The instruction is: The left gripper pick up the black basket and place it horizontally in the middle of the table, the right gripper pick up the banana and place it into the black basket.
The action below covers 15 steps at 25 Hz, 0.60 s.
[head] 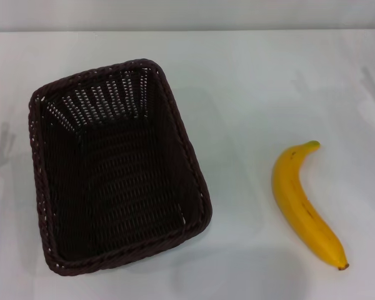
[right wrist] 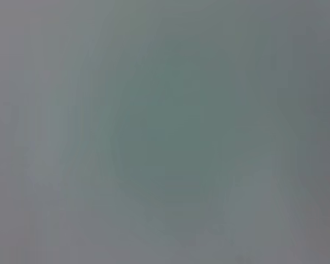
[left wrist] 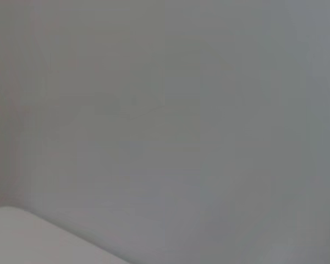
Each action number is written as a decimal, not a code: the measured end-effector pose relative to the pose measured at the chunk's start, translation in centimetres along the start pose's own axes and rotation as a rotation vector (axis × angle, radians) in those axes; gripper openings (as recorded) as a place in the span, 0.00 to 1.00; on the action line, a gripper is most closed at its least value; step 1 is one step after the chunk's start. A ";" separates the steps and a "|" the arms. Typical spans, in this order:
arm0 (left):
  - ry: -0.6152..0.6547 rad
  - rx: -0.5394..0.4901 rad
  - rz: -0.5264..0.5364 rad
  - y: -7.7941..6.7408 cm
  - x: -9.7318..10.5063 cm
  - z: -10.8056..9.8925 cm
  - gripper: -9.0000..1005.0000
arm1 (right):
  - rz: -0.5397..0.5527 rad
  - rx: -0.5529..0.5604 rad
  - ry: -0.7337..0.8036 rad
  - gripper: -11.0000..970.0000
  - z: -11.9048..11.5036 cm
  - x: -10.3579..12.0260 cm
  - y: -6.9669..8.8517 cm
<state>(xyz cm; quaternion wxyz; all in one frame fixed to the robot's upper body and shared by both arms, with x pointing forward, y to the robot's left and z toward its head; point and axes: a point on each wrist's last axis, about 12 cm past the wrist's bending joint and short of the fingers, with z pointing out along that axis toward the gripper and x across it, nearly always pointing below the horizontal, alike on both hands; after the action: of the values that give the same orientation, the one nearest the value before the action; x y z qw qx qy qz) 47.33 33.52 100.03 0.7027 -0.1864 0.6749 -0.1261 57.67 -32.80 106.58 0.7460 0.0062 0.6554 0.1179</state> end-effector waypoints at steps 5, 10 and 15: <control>-0.004 -0.001 0.006 0.2 -0.1 -0.1 0.87 | 0.001 0.011 0.010 0.89 0.0 0.1 -0.1; -0.005 -0.001 0.009 0.3 -0.2 -0.1 0.87 | 0.003 0.014 0.013 0.89 -0.1 0.3 -0.1; -0.005 -0.002 0.011 0.3 -0.2 -0.1 0.87 | 0.006 0.012 0.020 0.89 -0.2 0.4 0.1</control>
<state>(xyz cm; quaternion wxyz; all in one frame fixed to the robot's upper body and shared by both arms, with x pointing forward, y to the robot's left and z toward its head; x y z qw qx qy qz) 47.23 33.89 100.11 0.7048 -0.1837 0.6745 -0.1209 57.52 -32.70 106.14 0.7391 0.0117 0.6634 0.1164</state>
